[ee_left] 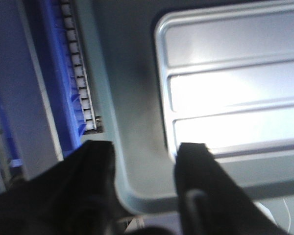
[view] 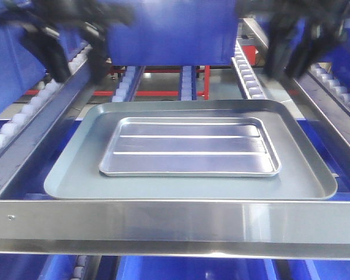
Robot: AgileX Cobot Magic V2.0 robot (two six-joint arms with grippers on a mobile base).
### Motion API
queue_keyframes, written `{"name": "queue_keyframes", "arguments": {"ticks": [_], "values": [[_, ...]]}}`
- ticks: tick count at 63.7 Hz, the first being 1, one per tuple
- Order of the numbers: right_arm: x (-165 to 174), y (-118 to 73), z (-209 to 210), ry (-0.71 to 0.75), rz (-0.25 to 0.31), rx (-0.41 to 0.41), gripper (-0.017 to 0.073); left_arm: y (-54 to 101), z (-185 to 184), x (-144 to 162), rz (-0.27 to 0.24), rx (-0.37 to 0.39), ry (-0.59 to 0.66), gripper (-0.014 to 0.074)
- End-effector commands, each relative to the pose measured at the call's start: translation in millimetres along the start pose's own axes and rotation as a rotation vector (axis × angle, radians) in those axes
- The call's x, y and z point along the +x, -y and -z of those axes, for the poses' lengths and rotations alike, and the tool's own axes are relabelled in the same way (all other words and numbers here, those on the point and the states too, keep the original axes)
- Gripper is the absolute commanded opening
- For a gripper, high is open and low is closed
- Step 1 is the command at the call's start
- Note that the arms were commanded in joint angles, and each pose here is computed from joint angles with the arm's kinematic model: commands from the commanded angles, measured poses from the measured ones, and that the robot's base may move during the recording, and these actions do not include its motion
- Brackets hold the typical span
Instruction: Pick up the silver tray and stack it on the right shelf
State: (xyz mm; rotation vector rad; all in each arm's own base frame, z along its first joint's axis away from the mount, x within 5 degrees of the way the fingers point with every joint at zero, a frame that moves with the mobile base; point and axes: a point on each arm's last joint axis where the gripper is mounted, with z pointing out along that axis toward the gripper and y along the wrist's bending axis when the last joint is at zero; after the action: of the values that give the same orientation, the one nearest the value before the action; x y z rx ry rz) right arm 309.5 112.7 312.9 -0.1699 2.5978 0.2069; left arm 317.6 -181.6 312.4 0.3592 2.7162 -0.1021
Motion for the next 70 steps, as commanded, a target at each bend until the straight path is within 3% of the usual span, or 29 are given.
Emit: {"name": "queue_keyframes", "arguments": {"ticks": [1, 6, 19, 37, 48, 70], "values": [[-2.6, -0.2, 36.4, 0.139, 0.024, -0.028, 0.0057, -5.7, 38.8, 14.5, -0.006, 0.026, 0.121, 0.0013], [9.0, 3.5, 44.4, 0.169, 0.046, -0.020, 0.0058, -12.9, 41.5, 41.4, -0.009, 0.037, 0.145, -0.0111], [55.3, 17.1, 43.3, 0.177, 0.087, 0.018, 0.0058, -29.4, 49.4, 106.2, -0.011, 0.092, 0.280, -0.0093], [131.4, 33.0, 47.5, 0.269, 0.094, -0.007, 0.0058, -51.3, 57.2, 190.5, -0.010, 0.167, 0.510, -0.0093], [164.5, 40.1, 78.0, 0.431, 0.092, -0.036, 0.0058, -64.9, 75.2, 233.0, 0.000, 0.198, 0.644, -0.0093], [213.1, 50.8, 155.6, 0.854, 0.081, -0.109, 0.0058, -85.3, 129.7, 287.3, 0.033, 0.282, 1.002, -0.0093]]}}
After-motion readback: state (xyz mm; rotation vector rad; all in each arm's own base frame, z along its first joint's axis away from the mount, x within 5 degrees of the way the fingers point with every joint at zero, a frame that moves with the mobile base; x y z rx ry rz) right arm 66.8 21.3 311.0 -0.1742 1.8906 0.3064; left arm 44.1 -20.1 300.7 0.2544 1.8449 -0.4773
